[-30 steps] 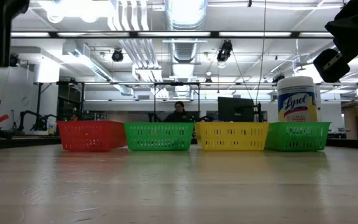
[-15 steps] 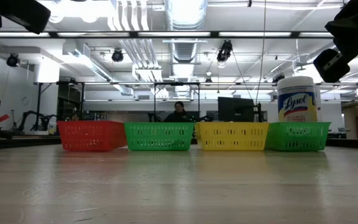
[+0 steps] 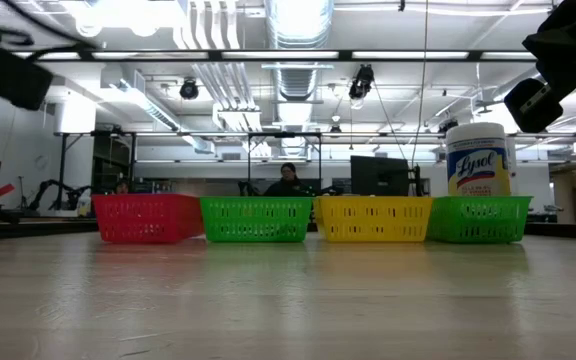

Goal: Pick & Place First Aid Supplies
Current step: Put the blue bandage into the left green bin

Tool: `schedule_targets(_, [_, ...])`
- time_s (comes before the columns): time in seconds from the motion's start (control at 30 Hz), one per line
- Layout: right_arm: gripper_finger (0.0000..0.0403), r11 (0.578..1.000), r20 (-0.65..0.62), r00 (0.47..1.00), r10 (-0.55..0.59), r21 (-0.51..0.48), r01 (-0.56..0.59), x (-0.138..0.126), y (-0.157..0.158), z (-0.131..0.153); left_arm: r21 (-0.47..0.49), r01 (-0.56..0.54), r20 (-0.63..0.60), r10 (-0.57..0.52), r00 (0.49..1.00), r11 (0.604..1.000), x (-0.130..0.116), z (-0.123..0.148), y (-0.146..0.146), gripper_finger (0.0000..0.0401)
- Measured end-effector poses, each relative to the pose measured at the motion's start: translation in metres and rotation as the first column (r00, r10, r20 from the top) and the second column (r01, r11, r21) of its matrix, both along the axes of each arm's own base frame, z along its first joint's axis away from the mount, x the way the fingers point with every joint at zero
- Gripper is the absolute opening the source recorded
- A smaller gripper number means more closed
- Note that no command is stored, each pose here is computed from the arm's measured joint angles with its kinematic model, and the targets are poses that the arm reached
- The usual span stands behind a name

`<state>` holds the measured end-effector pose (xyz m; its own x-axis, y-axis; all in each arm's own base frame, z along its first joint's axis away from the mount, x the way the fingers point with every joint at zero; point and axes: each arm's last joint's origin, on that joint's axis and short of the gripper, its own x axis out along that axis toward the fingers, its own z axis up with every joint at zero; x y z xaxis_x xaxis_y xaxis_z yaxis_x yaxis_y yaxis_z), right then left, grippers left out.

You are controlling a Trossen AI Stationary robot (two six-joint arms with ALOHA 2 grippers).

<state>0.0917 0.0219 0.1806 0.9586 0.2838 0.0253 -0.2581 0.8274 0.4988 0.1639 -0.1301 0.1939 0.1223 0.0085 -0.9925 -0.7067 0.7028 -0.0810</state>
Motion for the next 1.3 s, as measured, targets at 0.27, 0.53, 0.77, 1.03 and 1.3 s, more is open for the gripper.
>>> schedule_targets(0.27, [0.0008, 1.000, 0.000, 1.000, 0.000, 0.000, 0.000, 0.000, 0.000, 0.000, 0.014, -0.036, -0.063, 0.037, 0.997, 0.999, -0.012, -0.020, 0.008, 0.0159])
schedule_targets(0.53, [0.0008, 1.000, 0.001, 1.000, 0.000, -0.003, 0.000, 0.000, 0.000, 0.000, 0.011, -0.039, -0.083, 0.040, 0.996, 0.999, -0.006, -0.035, 0.003, 0.0158])
schedule_targets(0.77, [0.0008, 1.000, 0.001, 1.000, 0.000, -0.002, 0.000, 0.000, 0.000, 0.000, 0.074, -0.046, -0.176, 0.059, 0.983, 0.996, -0.001, -0.055, -0.001, 0.0158])
schedule_targets(1.03, [0.0008, 1.000, 0.000, 1.000, 0.000, 0.000, 0.000, 0.000, 0.000, 0.000, 0.108, -0.047, -0.242, 0.072, 0.968, 0.993, 0.000, -0.070, -0.003, 0.0158])
schedule_targets(1.3, [0.0008, 1.000, 0.000, 1.000, 0.000, 0.000, 0.000, 0.000, 0.000, 0.000, 0.144, -0.114, -0.292, 0.152, 0.944, 0.983, -0.007, -0.065, 0.001, 0.0128])
